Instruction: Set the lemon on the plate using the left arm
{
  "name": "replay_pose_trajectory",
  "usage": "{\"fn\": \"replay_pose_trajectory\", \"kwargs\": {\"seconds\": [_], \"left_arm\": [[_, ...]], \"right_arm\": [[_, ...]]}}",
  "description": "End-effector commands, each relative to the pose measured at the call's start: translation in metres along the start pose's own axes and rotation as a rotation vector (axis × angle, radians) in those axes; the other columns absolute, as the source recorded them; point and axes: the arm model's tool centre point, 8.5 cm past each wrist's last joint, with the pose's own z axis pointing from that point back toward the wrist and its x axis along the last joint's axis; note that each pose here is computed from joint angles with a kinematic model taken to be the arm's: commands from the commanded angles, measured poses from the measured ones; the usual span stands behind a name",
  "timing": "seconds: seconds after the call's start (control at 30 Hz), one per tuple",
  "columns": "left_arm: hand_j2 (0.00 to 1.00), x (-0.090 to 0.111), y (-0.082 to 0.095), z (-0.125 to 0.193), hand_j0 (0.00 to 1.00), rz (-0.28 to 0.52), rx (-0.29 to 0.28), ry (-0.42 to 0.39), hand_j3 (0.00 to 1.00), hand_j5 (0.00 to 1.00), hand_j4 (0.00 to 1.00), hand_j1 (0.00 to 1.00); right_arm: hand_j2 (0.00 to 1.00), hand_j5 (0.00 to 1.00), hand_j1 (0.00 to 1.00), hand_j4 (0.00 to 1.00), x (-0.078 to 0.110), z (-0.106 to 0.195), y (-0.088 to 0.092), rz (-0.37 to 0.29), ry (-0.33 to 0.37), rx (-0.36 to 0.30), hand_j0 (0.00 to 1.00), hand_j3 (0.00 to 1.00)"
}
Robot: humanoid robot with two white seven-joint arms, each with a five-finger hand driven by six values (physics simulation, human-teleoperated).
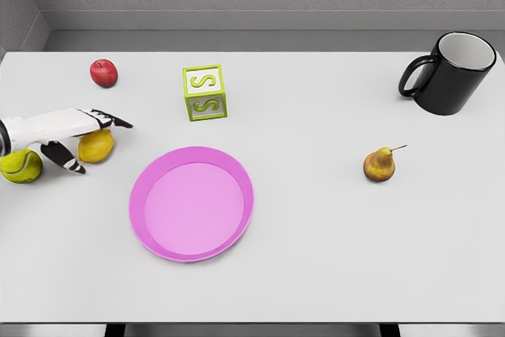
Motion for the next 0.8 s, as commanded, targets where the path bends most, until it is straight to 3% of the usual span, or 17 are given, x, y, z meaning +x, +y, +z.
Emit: {"fn": "replay_pose_trajectory", "kwargs": {"seconds": [0.0, 0.07, 0.17, 0.4, 0.63, 0.77], "left_arm": [[1.00, -0.0024, -0.0010, 0.0003, 1.00, -0.018, -0.016, 0.019, 1.00, 1.00, 1.00, 1.00], [0.99, -0.0014, -0.0001, -0.0012, 0.99, -0.025, -0.018, 0.019, 0.99, 0.99, 0.99, 0.99], [0.86, -0.0019, -0.0008, -0.0013, 0.86, -0.034, -0.026, 0.024, 0.86, 0.86, 0.86, 0.86], [0.70, 0.0006, 0.0014, -0.0008, 0.70, -0.044, -0.024, 0.018, 0.70, 0.70, 0.70, 0.70], [0.60, 0.0041, 0.0015, -0.0031, 0.60, -0.048, -0.025, 0.007, 0.60, 0.60, 0.60, 0.60], [0.60, 0.0039, 0.0032, -0.0021, 0.60, -0.044, -0.018, 0.005, 0.60, 0.60, 0.60, 0.60]], "right_arm": [[1.00, 1.00, 1.00, 1.00, 0.0000, 0.0000, 0.0000, -0.001, 0.000, 0.000, 1.00, 1.00], [1.00, 1.00, 1.00, 1.00, 0.0000, 0.0000, 0.0000, -0.001, 0.000, 0.000, 1.00, 1.00], [1.00, 1.00, 1.00, 1.00, 0.0000, 0.0000, 0.0000, -0.001, 0.000, 0.000, 1.00, 1.00], [1.00, 1.00, 1.00, 1.00, 0.0000, 0.0000, 0.0000, -0.001, 0.000, 0.000, 1.00, 1.00], [1.00, 1.00, 1.00, 1.00, 0.0000, 0.0000, 0.0000, -0.001, 0.000, 0.000, 1.00, 1.00], [1.00, 1.00, 1.00, 1.00, 0.0000, 0.0000, 0.0000, -0.001, 0.000, 0.000, 1.00, 1.00]]}}
